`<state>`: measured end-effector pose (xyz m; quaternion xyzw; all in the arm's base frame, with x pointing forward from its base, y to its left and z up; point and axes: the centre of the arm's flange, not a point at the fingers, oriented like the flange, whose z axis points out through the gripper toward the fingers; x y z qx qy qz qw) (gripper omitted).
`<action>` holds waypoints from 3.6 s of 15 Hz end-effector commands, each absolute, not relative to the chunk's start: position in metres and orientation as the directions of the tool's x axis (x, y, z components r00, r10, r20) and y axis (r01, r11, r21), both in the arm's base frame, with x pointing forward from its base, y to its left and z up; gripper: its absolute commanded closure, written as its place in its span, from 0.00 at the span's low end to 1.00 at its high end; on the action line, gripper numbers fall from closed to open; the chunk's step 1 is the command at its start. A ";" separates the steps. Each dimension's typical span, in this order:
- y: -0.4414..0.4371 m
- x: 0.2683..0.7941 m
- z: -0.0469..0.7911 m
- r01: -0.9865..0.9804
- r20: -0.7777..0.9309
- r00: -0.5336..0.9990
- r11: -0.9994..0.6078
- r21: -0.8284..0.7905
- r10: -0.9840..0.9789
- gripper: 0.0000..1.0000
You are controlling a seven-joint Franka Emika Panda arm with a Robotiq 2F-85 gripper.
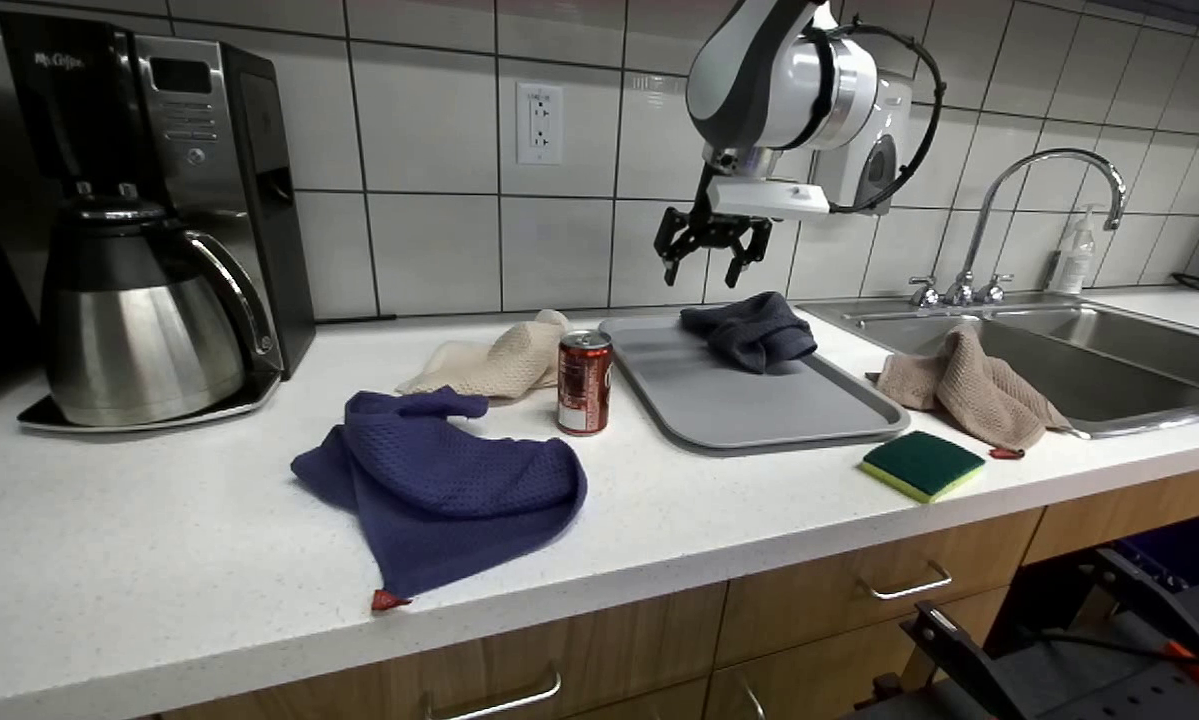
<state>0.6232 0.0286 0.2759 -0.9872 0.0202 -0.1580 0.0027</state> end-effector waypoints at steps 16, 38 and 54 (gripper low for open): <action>-0.045 0.585 0.273 -0.287 0.279 0.922 -0.957 0.030 -0.268 0.00; -0.057 0.607 0.235 -0.399 0.239 0.897 -0.914 0.071 -0.372 0.00; -0.057 0.624 0.200 -0.400 0.189 0.906 -0.911 0.097 -0.378 0.69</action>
